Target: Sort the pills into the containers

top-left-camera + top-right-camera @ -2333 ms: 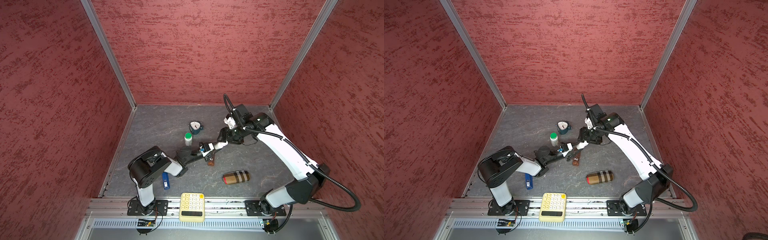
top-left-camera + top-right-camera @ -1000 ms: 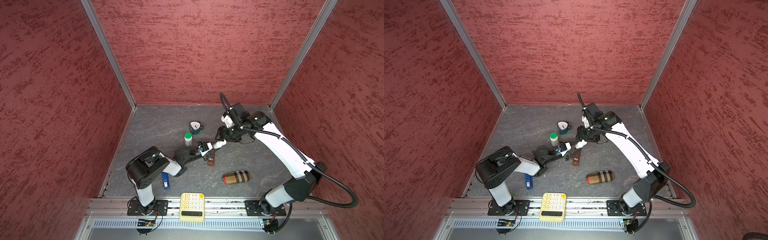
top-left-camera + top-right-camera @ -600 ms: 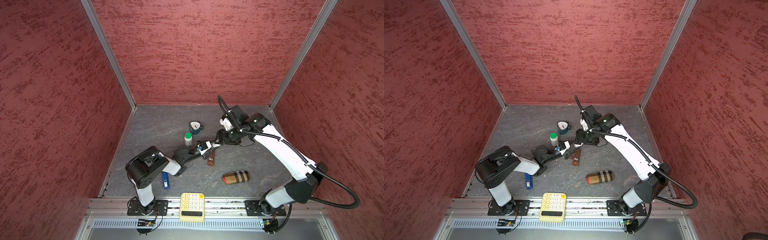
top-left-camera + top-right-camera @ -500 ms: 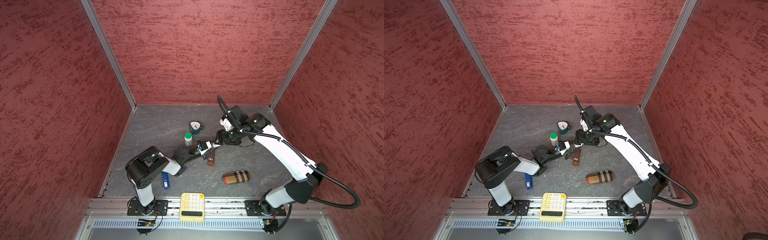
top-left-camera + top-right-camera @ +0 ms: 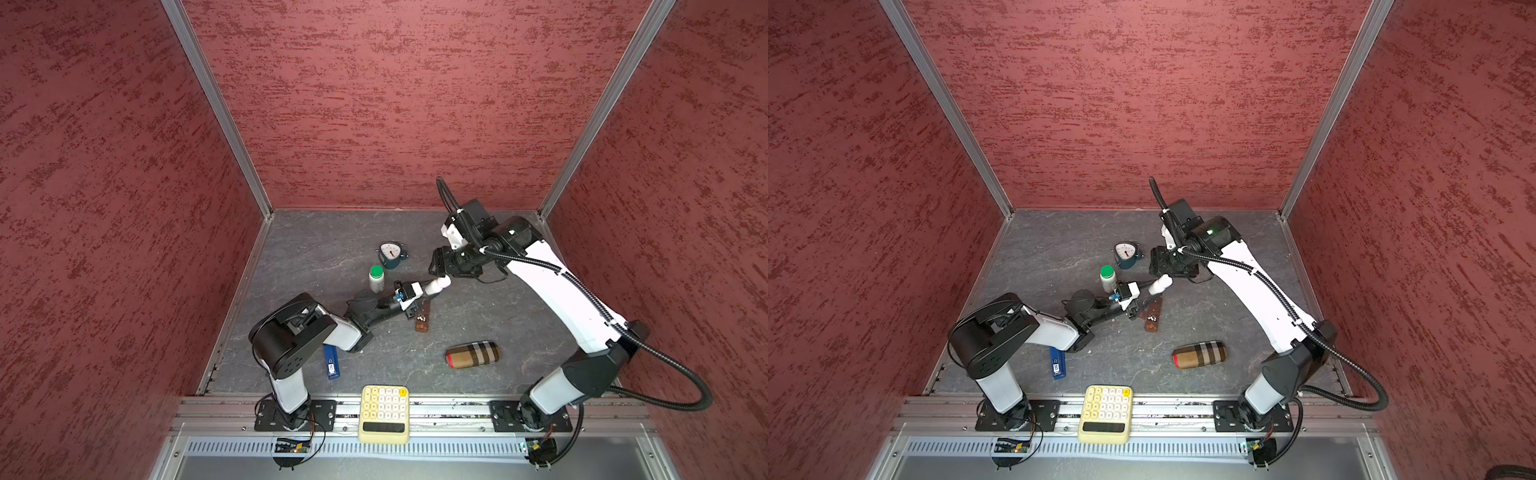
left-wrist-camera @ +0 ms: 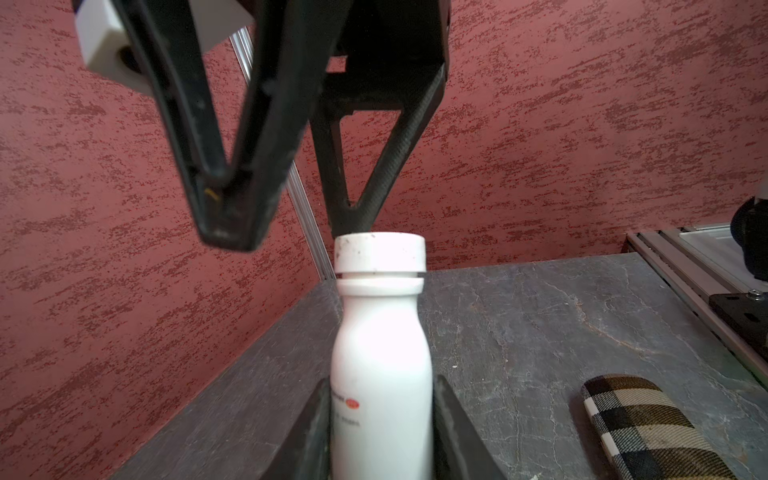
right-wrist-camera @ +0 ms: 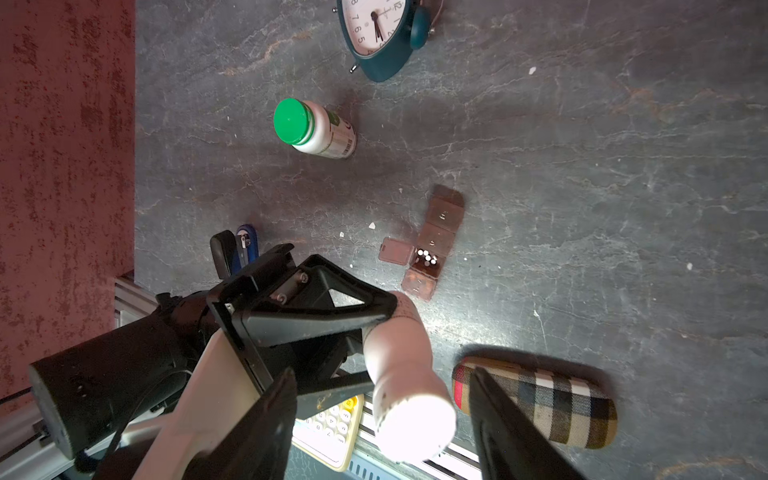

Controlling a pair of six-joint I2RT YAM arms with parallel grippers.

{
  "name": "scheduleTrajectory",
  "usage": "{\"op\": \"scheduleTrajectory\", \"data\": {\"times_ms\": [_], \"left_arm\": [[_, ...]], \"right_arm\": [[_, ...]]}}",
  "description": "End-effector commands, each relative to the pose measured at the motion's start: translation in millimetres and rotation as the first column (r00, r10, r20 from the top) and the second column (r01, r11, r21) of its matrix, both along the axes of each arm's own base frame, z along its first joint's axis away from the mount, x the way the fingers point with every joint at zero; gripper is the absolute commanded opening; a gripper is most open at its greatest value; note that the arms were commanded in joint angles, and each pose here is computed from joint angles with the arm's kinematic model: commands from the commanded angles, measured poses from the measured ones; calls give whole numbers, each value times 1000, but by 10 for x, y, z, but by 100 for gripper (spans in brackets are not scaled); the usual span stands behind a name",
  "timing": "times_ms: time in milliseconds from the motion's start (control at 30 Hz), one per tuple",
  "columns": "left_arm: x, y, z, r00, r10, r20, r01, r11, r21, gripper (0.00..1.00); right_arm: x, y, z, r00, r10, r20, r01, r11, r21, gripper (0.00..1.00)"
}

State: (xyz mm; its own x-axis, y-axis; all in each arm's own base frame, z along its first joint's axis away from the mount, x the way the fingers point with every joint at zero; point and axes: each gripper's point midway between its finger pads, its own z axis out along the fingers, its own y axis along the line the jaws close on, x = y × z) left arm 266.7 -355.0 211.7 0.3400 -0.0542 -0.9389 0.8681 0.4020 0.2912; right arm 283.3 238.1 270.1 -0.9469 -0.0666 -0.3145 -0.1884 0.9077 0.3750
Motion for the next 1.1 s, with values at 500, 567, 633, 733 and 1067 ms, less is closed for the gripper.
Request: {"op": "scheduleTrajectory", "data": {"times_ms": [500, 567, 633, 733, 1067], "left_arm": [[31, 51, 74, 1000, 6, 8, -6, 1000, -15, 0], [24, 49, 75, 1000, 4, 8, -4, 1000, -15, 0], [24, 53, 66, 1000, 5, 6, -4, 1000, -13, 0], [15, 59, 57, 1000, 3, 2, -3, 1000, -13, 0], [-39, 36, 44, 1000, -7, -5, 7, 1000, -12, 0]], "right_arm": [[-400, 173, 53, 995, 94, -23, -92, 993, 79, 62], [-431, 195, 92, 995, 102, -16, -100, 991, 90, 62], [-419, 147, 109, 996, 88, -2, -88, 994, 72, 62], [-335, 11, 88, 999, 46, 24, -46, 999, -3, 66], [37, -116, 118, 995, -14, 94, 21, 997, -72, 69]]}}
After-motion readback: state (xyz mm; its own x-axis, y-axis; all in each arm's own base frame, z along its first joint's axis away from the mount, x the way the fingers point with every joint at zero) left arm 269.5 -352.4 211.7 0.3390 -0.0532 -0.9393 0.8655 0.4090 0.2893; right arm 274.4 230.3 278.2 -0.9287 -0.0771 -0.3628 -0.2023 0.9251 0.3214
